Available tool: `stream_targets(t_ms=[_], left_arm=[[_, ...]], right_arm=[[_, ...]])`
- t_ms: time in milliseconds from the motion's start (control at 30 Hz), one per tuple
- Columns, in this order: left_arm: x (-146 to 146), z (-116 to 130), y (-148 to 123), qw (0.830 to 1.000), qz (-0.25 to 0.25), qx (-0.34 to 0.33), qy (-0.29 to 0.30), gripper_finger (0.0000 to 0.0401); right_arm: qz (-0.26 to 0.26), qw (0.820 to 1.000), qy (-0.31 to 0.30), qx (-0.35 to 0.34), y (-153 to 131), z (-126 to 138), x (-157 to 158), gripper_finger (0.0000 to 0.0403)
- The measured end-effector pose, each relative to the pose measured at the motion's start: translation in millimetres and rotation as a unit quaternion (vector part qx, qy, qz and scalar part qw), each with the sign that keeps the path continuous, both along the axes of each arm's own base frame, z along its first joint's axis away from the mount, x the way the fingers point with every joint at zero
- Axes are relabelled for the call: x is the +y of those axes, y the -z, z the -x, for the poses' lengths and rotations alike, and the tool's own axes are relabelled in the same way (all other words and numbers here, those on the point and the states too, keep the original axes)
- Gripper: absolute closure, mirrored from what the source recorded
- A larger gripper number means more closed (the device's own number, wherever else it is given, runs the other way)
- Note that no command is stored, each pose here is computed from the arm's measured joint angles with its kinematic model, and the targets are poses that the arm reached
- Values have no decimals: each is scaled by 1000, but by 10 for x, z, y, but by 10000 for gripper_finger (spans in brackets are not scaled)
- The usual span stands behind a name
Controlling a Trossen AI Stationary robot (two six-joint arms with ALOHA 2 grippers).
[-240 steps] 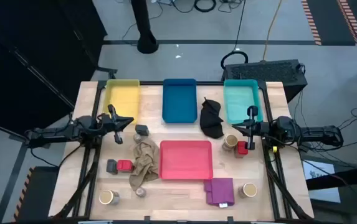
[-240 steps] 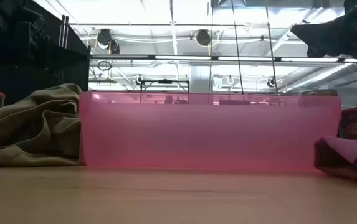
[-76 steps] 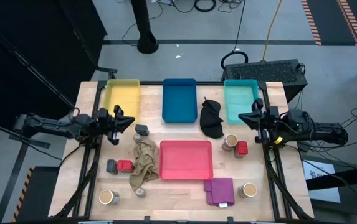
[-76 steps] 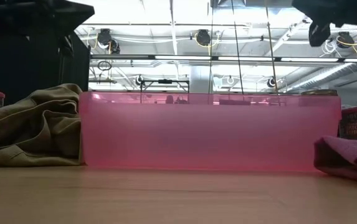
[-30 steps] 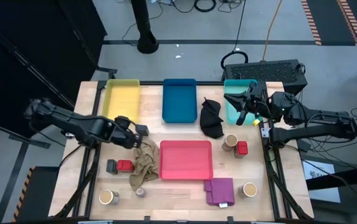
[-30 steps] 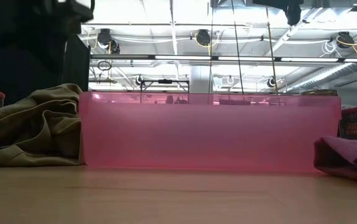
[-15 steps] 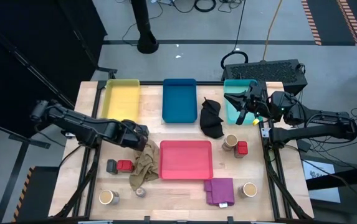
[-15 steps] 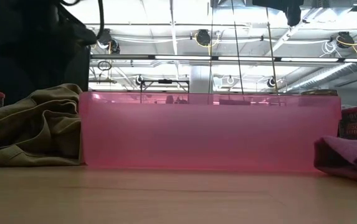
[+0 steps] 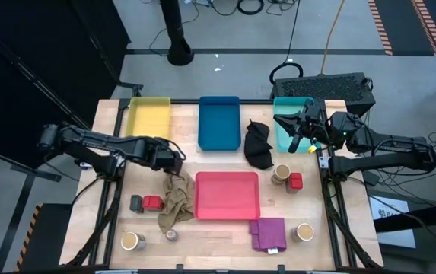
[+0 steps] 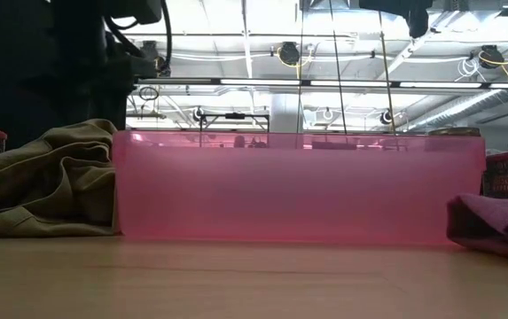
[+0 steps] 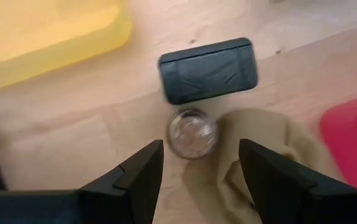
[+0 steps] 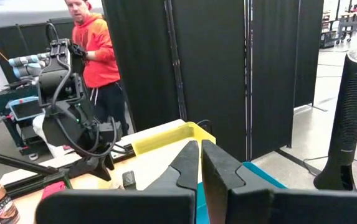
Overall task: Sort spices by type
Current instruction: Put the top brown seasoning bottle into the blue bin
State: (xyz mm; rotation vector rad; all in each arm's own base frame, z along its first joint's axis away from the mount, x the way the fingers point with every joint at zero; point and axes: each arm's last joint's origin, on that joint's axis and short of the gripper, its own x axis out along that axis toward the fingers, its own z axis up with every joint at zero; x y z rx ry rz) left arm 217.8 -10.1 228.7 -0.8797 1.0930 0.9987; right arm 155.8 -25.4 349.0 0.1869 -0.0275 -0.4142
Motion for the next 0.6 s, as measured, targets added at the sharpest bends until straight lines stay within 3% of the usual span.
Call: stream_targets(t_ms=[600], left_arm=[[17,30,237,1000,13,-10,-19,184]], right_arm=[[-20,1000,-13,19,51,0,8,403]])
